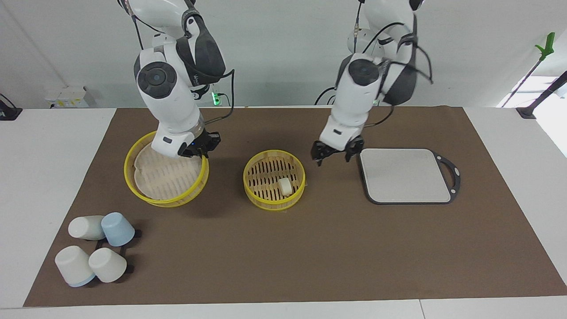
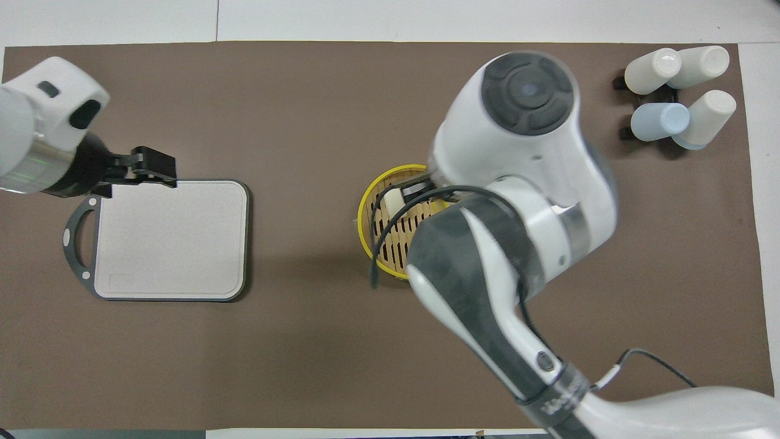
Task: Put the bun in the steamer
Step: 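Move the held lid over the steamer with the right gripper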
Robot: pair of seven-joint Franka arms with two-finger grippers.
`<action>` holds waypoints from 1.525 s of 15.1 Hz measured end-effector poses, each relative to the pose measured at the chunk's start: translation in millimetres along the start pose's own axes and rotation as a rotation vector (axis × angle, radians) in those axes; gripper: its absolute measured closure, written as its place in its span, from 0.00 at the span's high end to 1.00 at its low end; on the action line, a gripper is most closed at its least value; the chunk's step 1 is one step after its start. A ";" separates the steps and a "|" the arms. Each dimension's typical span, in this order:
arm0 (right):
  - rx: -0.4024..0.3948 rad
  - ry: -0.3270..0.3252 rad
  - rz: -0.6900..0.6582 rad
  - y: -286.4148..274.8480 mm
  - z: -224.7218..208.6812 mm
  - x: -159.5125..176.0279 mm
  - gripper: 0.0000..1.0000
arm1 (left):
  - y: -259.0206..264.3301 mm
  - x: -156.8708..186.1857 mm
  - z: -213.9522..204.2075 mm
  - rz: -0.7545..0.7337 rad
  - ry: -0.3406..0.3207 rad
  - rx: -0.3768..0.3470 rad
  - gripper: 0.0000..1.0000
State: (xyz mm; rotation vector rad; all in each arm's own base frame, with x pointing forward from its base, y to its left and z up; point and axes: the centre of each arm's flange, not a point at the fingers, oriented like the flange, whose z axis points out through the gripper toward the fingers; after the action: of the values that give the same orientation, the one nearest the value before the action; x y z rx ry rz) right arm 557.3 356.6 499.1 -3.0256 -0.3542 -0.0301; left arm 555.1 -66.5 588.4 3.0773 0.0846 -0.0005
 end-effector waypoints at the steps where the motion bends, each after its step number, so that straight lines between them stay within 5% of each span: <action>1: 0.012 0.014 0.016 -26.1 12.4 -4.2 0.08 | -24.6 -0.9 -7.1 0.006 0.004 -0.002 1.00; 9: 0.029 -0.003 0.059 -59.7 93.2 -8.9 0.08 | -83.2 -30.1 -36.5 0.085 -0.053 0.038 1.00; 23: -0.020 0.065 0.025 -75.3 113.4 -20.9 0.08 | -50.1 -35.8 -26.7 0.178 -0.115 0.038 1.00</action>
State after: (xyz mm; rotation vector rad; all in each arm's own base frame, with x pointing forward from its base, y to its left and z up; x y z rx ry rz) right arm 520.5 435.7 392.5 -3.0394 -0.3117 -0.1300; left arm 516.6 -16.8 611.9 3.1027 -0.1966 -0.1713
